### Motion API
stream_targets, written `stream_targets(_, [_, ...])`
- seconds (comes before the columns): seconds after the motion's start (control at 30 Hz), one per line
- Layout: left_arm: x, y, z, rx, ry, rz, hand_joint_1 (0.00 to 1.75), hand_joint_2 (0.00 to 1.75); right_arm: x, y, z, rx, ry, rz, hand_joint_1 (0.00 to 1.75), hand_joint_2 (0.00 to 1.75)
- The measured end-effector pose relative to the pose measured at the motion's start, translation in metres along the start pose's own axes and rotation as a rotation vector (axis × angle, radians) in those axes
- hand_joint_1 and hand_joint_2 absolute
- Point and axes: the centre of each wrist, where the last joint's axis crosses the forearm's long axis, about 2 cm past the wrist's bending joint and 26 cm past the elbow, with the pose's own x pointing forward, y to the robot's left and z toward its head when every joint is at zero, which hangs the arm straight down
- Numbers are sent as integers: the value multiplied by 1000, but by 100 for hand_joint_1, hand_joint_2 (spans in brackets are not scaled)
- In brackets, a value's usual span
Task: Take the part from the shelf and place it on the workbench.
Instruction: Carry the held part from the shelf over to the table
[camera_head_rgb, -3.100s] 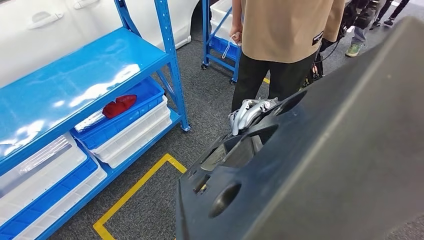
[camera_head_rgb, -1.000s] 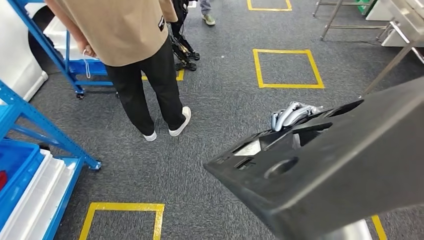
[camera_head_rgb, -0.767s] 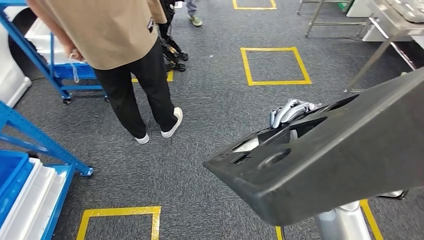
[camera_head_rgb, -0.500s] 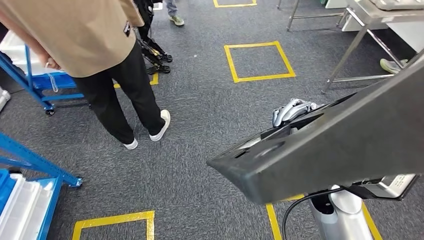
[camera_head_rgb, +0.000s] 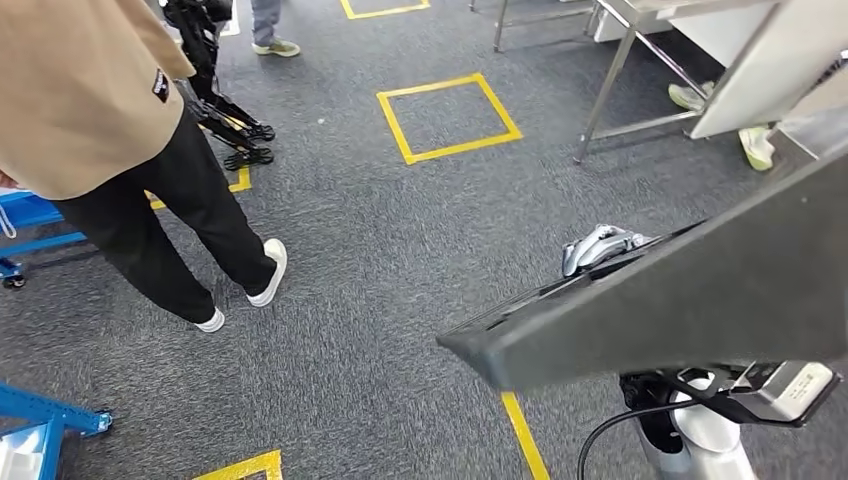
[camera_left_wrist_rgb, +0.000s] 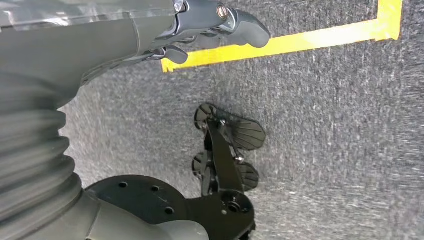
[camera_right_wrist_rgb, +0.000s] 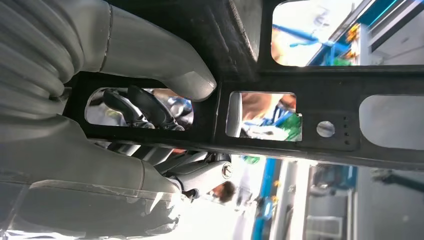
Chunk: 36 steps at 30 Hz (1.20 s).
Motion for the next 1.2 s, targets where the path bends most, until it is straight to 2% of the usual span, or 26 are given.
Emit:
stream_targets(0.3, [1, -5, 0, -14, 15, -20, 0, 175, 7, -18, 4, -23, 11, 55, 175, 175])
stream_targets(0.87, [1, -7, 0, -17, 25, -34, 0, 175, 5, -17, 7, -22, 16, 83, 175, 175])
stream_targets(1.2, [6, -6, -2, 17, 27, -26, 0, 175, -3, -18, -15, -20, -3, 44, 175, 175])
